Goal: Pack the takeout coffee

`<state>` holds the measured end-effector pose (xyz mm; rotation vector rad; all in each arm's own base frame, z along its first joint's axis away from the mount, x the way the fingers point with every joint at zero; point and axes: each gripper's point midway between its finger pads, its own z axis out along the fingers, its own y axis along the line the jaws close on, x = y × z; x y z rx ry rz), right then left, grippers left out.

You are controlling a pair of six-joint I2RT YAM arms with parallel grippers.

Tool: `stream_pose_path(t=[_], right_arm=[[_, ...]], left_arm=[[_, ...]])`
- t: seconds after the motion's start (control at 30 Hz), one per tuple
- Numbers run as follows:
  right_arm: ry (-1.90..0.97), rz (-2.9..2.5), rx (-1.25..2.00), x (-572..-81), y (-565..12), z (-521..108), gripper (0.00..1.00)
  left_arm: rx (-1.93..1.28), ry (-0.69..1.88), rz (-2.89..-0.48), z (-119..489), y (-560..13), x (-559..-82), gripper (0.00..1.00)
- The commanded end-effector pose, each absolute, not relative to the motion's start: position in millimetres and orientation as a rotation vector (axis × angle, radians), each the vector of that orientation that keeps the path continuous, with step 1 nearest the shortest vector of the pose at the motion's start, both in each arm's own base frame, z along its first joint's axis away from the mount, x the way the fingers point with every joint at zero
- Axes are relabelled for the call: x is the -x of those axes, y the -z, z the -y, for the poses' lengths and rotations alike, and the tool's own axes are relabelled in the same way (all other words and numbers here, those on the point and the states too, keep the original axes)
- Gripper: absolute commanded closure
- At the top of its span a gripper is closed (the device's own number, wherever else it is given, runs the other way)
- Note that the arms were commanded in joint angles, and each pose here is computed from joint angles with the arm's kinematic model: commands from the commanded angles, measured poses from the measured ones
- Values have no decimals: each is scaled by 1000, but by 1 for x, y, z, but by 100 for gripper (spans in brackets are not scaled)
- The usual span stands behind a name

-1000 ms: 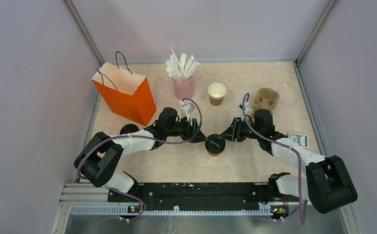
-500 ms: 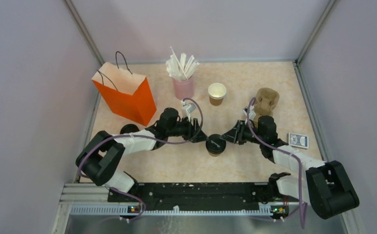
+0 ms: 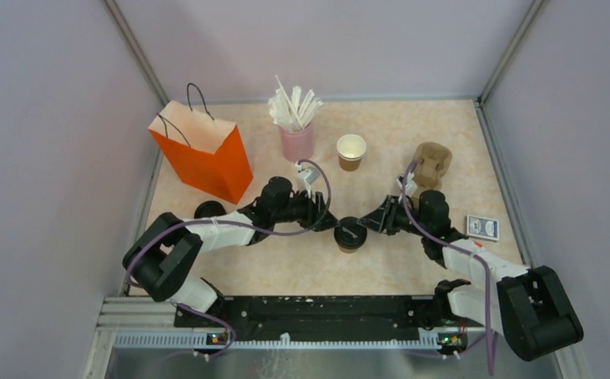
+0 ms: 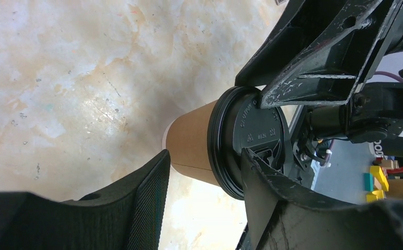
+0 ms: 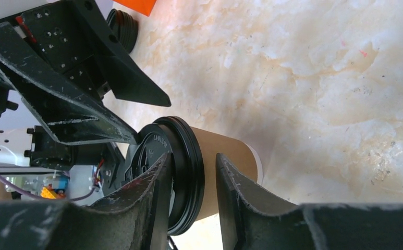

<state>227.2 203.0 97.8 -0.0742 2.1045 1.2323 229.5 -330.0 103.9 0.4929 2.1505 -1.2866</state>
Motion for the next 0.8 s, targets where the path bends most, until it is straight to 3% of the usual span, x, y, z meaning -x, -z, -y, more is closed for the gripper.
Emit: stream_pose_path(t=[0.0,0.17,0.27,0.63,0.77], right_arm=[[-1104,-2190,74,-237,-93,-191,64],[-1043,-2121,118,-261,-146,-191,43],[-985,-2148,134,-265,-158,-187,38],[-980,-2162,205,-246,-179,-184,56],[-977,-2172,258,-234,-186,-194,61]], left_arm=[[-461,1170,-2281,310,-82,-221,43],[-409,1245,-2253,319,-105,-223,40],[-370,1299,-2245,321,-110,-219,40],[-324,1548,-2097,332,-162,-205,36],[-309,1395,-2153,322,-155,-214,39]])
